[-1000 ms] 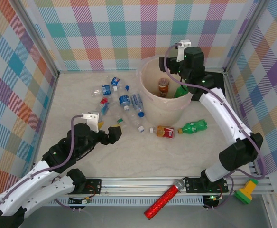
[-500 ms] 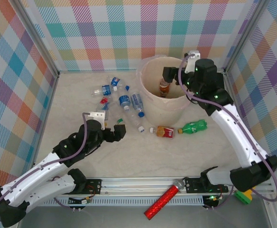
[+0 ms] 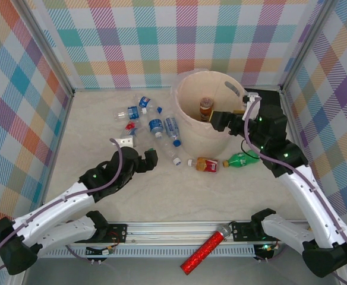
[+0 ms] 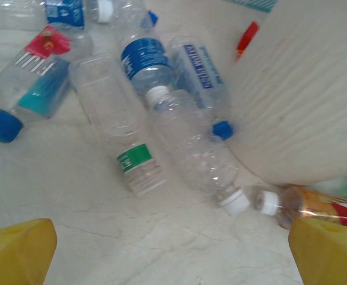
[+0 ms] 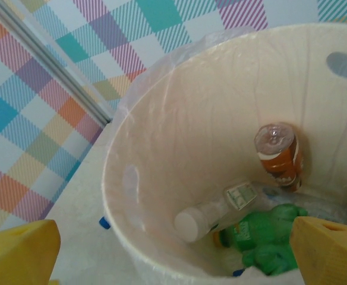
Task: Put the plastic bottles in the bin
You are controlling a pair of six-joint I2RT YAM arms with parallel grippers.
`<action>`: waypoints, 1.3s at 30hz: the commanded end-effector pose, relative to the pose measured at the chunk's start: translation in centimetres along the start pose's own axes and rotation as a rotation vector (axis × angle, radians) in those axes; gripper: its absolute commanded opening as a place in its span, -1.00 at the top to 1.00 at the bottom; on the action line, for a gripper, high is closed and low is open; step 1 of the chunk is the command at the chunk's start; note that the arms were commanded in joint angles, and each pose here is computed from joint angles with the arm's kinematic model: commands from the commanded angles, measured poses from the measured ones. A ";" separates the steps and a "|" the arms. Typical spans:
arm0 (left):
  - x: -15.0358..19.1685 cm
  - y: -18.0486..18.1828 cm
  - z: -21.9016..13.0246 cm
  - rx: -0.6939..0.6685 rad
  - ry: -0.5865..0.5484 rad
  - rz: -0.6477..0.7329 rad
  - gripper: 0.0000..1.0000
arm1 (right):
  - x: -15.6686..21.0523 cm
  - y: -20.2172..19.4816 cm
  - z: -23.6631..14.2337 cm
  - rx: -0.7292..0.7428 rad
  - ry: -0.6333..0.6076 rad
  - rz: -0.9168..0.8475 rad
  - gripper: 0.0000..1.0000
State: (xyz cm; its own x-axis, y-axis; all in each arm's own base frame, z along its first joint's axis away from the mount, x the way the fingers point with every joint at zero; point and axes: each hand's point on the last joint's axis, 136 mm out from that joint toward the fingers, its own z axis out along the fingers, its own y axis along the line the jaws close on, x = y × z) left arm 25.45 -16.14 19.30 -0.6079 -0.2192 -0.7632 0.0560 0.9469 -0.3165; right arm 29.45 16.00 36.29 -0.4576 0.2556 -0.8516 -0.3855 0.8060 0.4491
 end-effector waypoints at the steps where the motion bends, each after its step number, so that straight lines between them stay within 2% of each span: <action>1: -0.5 1.2 1.2 -0.099 0.004 -0.062 -0.98 | 0.4 1.2 -0.9 -0.073 0.002 0.037 -0.98; 8: 1.7 2.5 6.2 -0.202 0.157 -0.145 -0.70 | 0.7 2.5 -2.3 -0.138 0.010 0.037 -0.98; 12: 2.6 2.4 9.4 -0.156 0.219 -0.252 -0.51 | 0.9 2.6 -3.1 -0.143 0.007 0.029 -0.98; 15: 3.1 2.1 11.3 -0.140 0.243 -0.283 -0.41 | 1.0 2.6 -3.5 -0.145 -0.001 0.027 -0.98; 24: 4.5 3.4 15.1 -0.185 0.287 -0.346 -0.34 | 1.1 2.6 -3.8 -0.142 -0.002 0.018 -0.98; 34: 5.2 3.9 17.7 -0.185 0.309 -0.344 -0.32 | 1.5 2.6 -3.0 -0.150 0.025 0.035 -0.98; 39: 5.3 3.9 18.2 -0.181 0.317 -0.320 -0.10 | 1.5 2.7 -2.9 -0.155 0.031 0.044 -0.97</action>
State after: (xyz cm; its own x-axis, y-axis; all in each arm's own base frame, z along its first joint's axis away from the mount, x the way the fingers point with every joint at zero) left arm 35.81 -17.40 3.41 -0.7842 -0.4614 -0.4149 -0.3207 0.8738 -0.3655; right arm 25.68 16.76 36.74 -0.4922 0.2613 -0.8303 -0.4732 0.7203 0.5072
